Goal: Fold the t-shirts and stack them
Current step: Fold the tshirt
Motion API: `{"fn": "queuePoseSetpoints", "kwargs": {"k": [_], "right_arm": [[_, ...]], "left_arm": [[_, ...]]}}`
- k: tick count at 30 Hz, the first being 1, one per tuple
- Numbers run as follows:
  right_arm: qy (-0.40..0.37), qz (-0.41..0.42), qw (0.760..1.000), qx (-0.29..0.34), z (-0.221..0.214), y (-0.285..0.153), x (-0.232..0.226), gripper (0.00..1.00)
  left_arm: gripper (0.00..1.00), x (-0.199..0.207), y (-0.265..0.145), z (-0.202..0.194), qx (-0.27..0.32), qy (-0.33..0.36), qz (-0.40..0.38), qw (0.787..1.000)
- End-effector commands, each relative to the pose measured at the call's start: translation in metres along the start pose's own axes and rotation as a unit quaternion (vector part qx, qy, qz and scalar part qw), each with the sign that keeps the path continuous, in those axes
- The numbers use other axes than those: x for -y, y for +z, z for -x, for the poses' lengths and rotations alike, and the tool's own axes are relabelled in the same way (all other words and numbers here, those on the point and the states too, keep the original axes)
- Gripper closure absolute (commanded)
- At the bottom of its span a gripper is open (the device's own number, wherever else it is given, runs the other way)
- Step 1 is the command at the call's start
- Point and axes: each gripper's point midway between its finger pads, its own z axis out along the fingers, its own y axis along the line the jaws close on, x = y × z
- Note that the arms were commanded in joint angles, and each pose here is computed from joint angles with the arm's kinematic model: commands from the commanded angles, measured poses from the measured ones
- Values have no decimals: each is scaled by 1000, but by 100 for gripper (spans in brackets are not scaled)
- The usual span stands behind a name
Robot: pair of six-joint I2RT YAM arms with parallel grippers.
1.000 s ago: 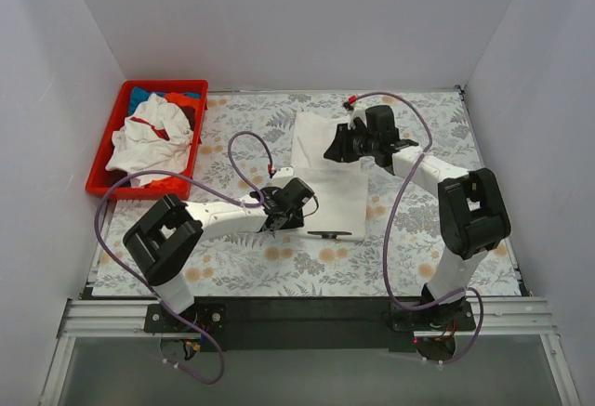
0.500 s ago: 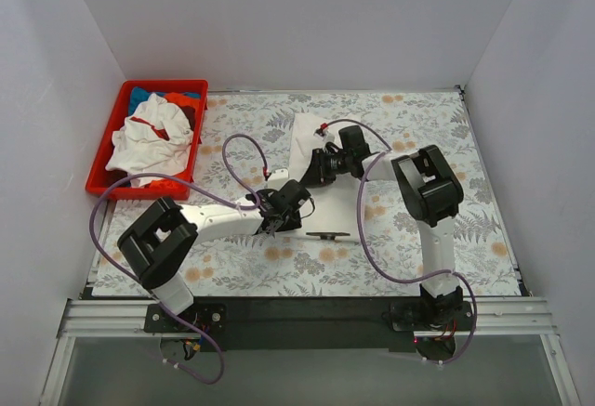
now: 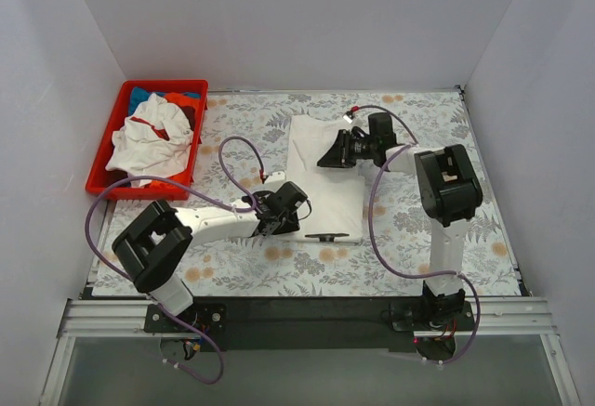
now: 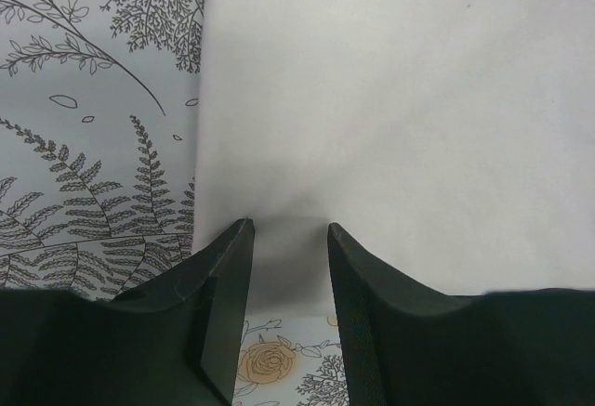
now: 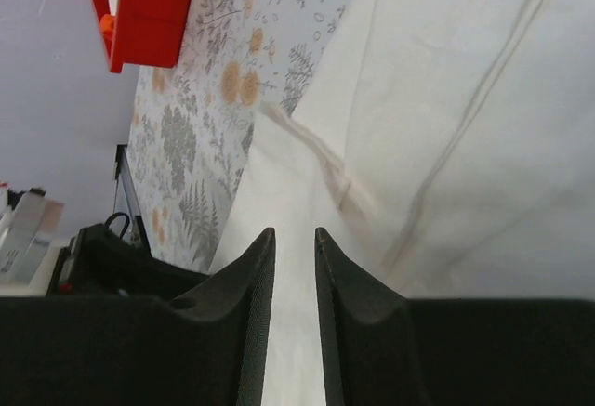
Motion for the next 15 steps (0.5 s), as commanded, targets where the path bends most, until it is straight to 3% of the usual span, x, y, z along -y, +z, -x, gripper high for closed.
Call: {"fn": "queuePoseSetpoints", "kwargs": {"k": [1, 6, 10, 15], "right_arm": [[-24, 30, 999, 9, -6, -29, -32, 70], [22, -7, 1000, 4, -48, -51, 11, 69], [43, -37, 998, 11, -57, -57, 44, 69], [40, -27, 999, 19, -46, -63, 38, 69]], "left_arm": [[63, -33, -6, -31, -55, 18, 44, 997], [63, -35, -9, -31, -54, 12, 45, 997], [63, -40, -15, -33, -57, 7, 47, 997], [62, -48, -23, -37, -63, 2, 52, 997]]}}
